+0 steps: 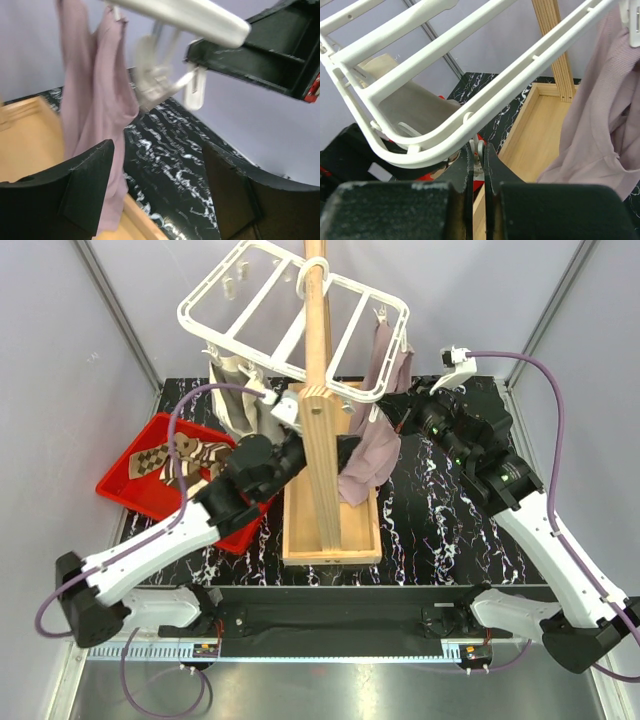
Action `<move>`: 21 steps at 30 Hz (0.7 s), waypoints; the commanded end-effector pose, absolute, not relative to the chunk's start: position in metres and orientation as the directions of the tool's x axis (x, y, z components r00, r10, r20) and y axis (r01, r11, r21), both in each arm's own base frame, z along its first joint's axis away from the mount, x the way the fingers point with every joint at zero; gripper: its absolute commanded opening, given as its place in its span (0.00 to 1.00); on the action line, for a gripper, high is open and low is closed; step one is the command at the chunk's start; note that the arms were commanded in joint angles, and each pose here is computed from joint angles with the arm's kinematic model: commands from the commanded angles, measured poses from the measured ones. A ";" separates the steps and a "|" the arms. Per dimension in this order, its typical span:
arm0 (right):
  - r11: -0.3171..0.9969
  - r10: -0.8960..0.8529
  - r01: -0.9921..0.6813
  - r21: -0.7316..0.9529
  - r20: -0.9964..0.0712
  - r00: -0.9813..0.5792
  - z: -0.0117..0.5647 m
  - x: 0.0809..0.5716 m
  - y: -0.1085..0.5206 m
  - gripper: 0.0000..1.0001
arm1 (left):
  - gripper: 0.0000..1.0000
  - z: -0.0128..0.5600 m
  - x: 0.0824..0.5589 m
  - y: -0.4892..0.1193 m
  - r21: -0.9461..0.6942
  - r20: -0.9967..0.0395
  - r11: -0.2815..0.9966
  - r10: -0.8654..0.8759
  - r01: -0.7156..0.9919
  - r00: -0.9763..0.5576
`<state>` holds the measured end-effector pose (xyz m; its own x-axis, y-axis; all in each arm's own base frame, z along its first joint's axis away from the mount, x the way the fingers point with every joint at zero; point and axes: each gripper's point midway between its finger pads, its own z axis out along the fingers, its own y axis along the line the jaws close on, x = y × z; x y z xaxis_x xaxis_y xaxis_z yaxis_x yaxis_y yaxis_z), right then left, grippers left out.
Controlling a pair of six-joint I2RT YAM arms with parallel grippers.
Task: Clip the socks to the hanger
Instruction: Open the clamp at the hanger, then move the hanger to the center of the board.
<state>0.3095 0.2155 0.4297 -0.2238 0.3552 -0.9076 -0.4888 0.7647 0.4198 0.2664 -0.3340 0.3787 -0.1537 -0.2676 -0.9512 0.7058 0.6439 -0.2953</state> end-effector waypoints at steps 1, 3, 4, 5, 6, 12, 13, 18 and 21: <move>0.795 0.344 -0.455 0.401 -0.916 -0.206 0.426 0.316 0.210 0.00 | 0.75 0.383 0.251 -0.287 -0.340 -0.940 0.710 -0.284 0.617 -0.191; 0.797 0.340 -0.455 0.397 -0.918 -0.204 0.425 0.314 0.209 0.00 | 0.73 0.372 0.254 -0.254 -0.348 -0.937 0.789 -0.275 0.506 -0.216; 0.802 0.331 -0.454 0.389 -0.921 -0.206 0.423 0.314 0.208 0.00 | 0.73 0.350 0.252 -0.241 -0.344 -0.932 0.825 -0.242 0.449 -0.270; 0.803 0.328 -0.454 0.387 -0.922 -0.205 0.424 0.314 0.208 0.00 | 0.73 0.346 0.253 -0.231 -0.347 -0.929 0.841 -0.247 0.414 -0.277; 0.804 0.323 -0.456 0.382 -0.924 -0.206 0.423 0.314 0.208 0.00 | 0.73 0.347 0.252 -0.223 -0.357 -0.926 0.840 -0.260 0.409 -0.274; 0.791 0.317 -0.480 0.378 -0.926 -0.208 0.427 0.312 0.212 0.00 | 0.72 0.333 0.261 -0.204 -0.404 -0.899 0.873 -0.325 0.273 -0.293; 0.789 0.314 -0.484 0.379 -0.925 -0.212 0.428 0.311 0.213 0.00 | 0.69 0.315 0.262 -0.198 -0.405 -0.880 0.894 -0.324 0.193 -0.347; 0.792 0.303 -0.482 0.374 -0.927 -0.221 0.425 0.313 0.215 0.00 | 0.59 0.267 0.255 -0.174 -0.373 -0.816 0.927 -0.344 -0.033 -0.465; 0.780 0.295 -0.500 0.375 -0.926 -0.234 0.421 0.312 0.219 0.00 | 0.46 0.221 0.235 -0.176 -0.386 -0.743 0.921 -0.344 -0.053 -0.574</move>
